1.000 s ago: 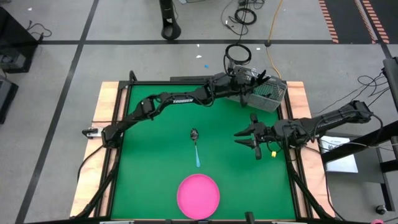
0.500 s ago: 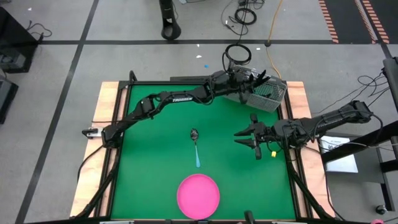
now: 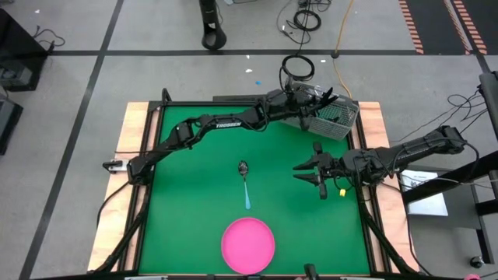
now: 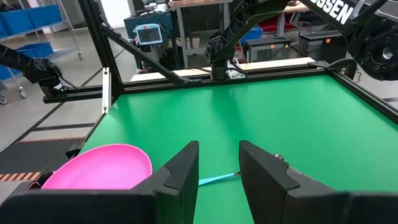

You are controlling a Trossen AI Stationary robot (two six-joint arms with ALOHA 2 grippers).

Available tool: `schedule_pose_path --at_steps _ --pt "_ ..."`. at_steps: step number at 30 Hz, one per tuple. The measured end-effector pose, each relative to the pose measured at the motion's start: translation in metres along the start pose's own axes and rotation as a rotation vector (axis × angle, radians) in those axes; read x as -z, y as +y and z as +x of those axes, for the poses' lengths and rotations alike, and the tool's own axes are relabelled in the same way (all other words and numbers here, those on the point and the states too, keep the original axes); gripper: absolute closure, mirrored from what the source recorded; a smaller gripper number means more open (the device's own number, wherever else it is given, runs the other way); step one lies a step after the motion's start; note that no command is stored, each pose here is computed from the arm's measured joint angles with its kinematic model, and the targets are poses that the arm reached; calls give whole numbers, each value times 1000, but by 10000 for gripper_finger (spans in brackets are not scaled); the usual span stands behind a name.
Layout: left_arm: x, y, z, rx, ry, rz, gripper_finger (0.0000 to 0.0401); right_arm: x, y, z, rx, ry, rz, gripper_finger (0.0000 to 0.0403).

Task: Sort silverware
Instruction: Put the blue spoon into the utensil holder

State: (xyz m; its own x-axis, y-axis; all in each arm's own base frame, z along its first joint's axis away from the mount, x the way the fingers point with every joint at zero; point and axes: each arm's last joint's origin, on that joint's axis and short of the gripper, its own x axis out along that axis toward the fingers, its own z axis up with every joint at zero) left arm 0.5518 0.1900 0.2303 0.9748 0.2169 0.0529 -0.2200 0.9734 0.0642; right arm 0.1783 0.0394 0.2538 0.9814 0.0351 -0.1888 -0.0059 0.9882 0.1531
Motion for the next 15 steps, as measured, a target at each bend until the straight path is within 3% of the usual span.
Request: schedule_pose_path --at_steps 5,15 --pt "11 -2 -1 33 118 -115 296 0 0 0 0 0 0 300" --pt "4 -2 0 115 187 -137 296 0 0 0 0 0 0 300"
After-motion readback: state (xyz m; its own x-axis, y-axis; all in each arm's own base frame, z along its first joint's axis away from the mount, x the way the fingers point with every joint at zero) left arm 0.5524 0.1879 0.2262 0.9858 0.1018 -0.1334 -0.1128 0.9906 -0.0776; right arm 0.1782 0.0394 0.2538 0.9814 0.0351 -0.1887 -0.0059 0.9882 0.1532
